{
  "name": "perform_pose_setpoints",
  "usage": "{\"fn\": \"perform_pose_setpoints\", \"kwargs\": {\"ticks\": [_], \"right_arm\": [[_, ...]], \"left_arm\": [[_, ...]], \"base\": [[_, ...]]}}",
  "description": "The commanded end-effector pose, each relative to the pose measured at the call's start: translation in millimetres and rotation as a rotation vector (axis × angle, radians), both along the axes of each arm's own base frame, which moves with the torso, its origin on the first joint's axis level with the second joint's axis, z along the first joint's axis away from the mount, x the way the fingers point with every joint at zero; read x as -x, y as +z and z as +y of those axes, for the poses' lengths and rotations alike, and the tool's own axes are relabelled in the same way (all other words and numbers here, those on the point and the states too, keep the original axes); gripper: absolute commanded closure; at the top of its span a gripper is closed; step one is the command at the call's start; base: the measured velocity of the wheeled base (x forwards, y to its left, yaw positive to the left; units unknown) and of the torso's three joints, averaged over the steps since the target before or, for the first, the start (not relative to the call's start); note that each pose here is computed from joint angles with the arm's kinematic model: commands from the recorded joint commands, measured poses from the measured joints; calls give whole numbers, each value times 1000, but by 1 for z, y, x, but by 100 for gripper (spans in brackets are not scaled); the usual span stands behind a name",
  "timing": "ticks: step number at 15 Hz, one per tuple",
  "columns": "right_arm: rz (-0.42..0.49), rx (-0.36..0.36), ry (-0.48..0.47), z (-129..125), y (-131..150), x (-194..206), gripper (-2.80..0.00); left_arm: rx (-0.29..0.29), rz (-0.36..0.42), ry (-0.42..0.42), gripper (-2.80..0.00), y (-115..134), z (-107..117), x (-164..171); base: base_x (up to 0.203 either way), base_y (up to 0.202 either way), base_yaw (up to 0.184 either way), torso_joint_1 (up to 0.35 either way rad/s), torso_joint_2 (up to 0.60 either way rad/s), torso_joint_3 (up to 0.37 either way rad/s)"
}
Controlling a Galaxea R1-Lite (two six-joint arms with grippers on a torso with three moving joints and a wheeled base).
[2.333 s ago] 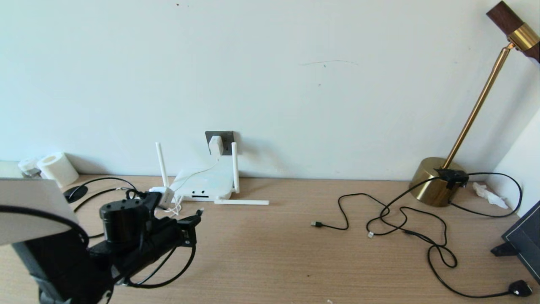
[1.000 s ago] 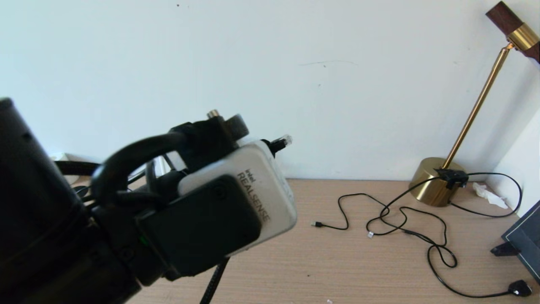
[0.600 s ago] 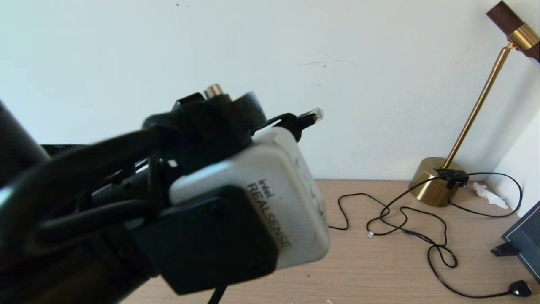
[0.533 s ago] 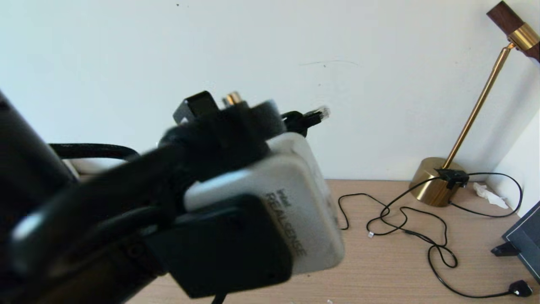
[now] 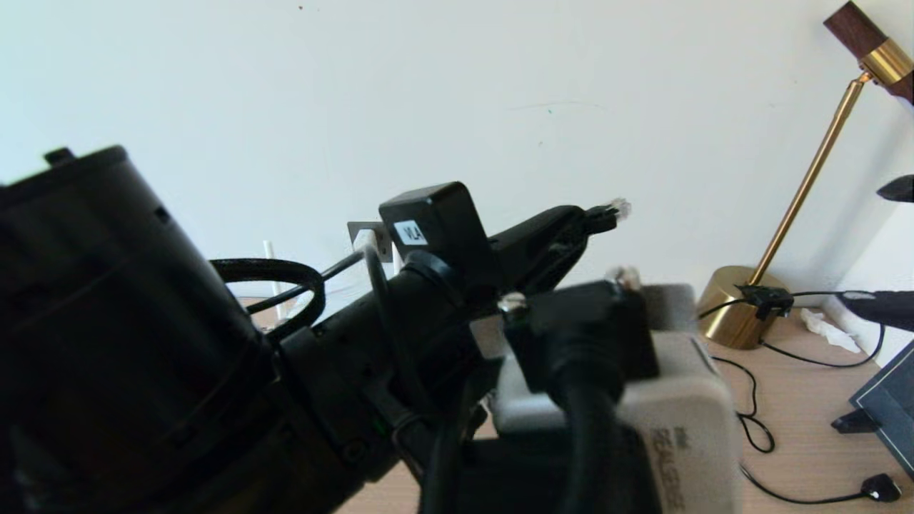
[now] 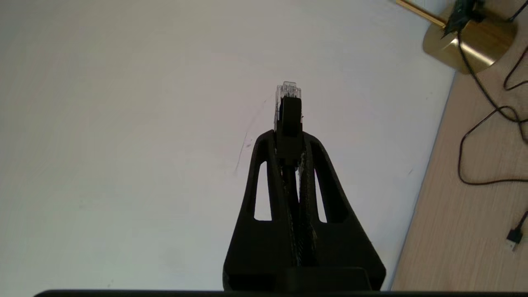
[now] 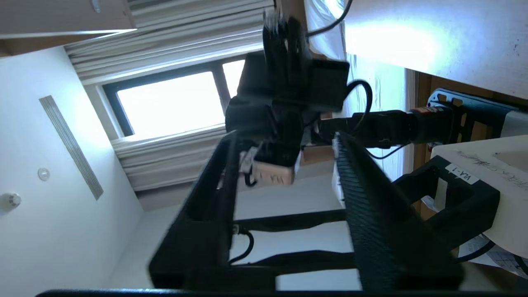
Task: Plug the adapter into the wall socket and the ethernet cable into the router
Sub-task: Plug cable into router interface
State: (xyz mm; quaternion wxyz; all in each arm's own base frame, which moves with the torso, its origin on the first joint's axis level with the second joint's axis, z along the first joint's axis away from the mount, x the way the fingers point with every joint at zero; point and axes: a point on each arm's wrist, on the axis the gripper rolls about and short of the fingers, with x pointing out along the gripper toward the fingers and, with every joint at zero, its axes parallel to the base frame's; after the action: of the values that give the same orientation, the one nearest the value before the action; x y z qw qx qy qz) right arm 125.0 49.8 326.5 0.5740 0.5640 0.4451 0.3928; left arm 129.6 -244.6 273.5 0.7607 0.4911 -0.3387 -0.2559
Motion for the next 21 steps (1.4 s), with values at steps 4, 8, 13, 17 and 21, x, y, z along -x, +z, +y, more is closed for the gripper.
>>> {"fn": "perform_pose_setpoints", "kwargs": {"ticks": [4, 8, 13, 17, 21], "right_arm": [[74, 15, 66, 16, -11, -24, -280], [116, 27, 99, 29, -21, -46, -280], [109, 27, 149, 41, -16, -53, -280], [110, 22, 152, 44, -13, -56, -280], [106, 19, 153, 46, -14, -61, -280]], "left_arm": [[-27, 14, -23, 0, -11, -14, 2], [-10, 5, -36, 0, -10, -17, 5], [-6, 0, -35, 0, -11, -21, 4], [-14, 5, -45, 0, -15, -27, 4], [-21, 9, -43, 0, -18, -27, 4]], "base": [[0, 0, 0, 0, 0, 0], [0, 0, 0, 0, 0, 0], [0, 0, 0, 0, 0, 0], [0, 0, 0, 0, 0, 0], [0, 0, 0, 0, 0, 0]]}}
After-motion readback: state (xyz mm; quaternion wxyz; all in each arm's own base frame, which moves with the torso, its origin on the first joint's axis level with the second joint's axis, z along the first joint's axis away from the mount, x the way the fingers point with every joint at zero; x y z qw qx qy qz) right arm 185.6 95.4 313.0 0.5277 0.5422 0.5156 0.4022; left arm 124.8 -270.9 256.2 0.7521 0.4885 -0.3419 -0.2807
